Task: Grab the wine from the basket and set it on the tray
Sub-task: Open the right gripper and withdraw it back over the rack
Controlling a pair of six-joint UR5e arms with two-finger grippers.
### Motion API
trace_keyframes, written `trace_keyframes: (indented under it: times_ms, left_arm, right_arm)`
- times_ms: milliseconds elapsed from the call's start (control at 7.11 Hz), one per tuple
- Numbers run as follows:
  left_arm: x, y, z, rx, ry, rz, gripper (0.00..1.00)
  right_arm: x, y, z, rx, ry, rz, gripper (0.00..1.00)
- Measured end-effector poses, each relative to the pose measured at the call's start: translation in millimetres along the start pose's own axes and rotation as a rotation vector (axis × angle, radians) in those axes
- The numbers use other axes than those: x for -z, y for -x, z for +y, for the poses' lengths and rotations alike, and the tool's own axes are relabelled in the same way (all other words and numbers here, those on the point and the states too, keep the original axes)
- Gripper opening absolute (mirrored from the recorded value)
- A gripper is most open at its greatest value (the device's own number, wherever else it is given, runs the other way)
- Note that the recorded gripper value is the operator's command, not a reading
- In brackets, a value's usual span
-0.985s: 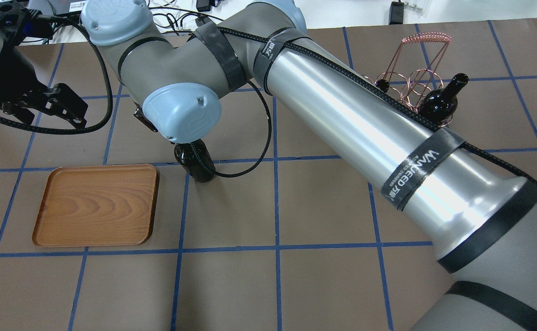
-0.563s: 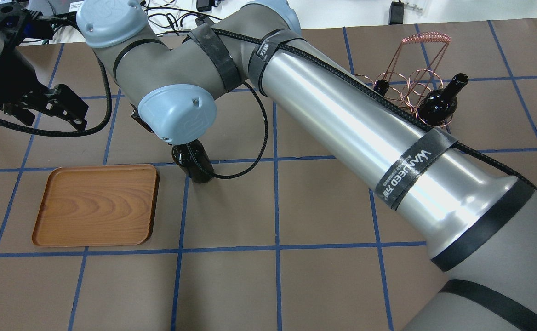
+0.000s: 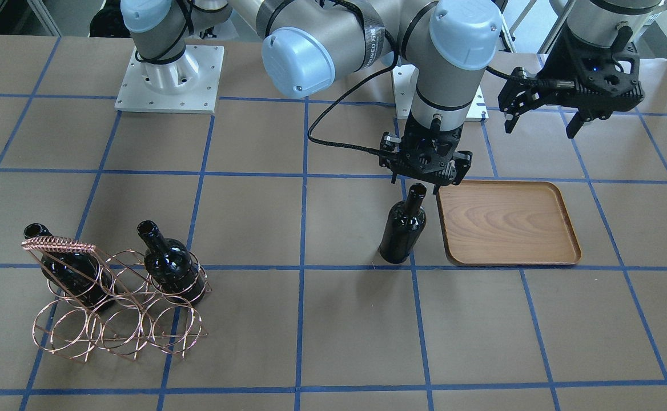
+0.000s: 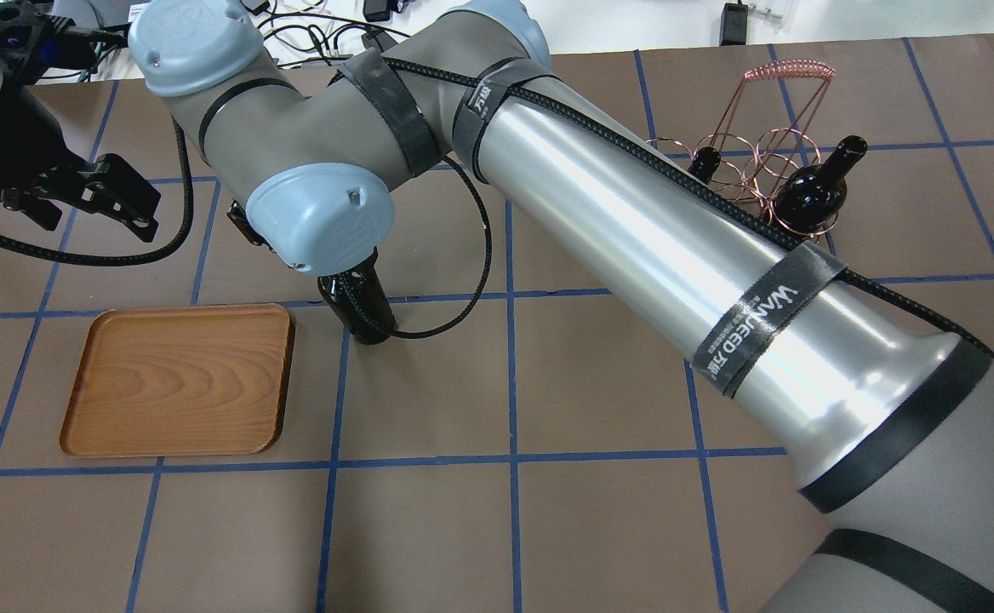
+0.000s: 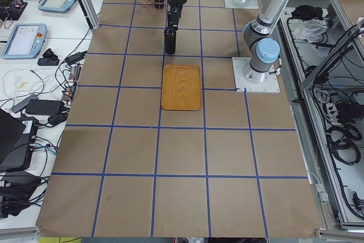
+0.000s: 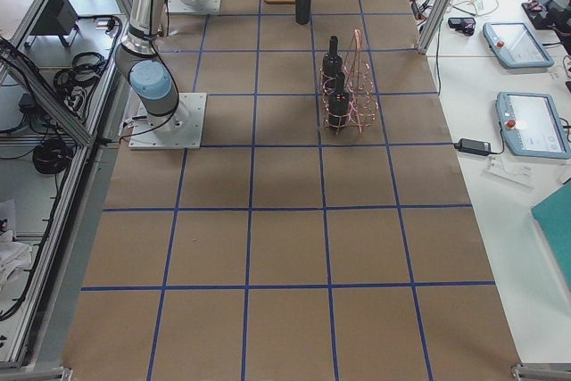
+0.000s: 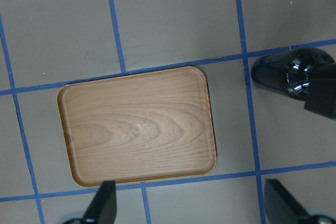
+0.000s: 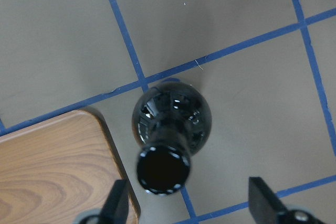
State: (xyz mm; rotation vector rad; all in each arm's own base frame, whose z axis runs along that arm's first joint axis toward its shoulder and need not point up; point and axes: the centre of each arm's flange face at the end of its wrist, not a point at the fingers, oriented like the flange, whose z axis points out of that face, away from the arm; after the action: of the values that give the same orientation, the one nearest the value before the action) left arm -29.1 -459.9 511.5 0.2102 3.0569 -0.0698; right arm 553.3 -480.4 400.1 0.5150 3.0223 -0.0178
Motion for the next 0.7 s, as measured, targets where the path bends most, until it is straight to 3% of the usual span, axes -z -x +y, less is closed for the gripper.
trace_keyframes:
  times_ms: [281, 704]
  left_arm:
    - [-5.6, -1.0, -0.5, 0.0, 0.011, 0.01, 1.0]
    - [-13.7, -0.8, -4.4, -0.004, 0.024, 0.022, 1.0]
  right_arm:
    - [36.3, -19.4, -16.6, -0.007, 0.002, -0.052, 1.0]
    - [96.1, -122.4, -55.3, 0.067, 0.003, -0.023, 1.0]
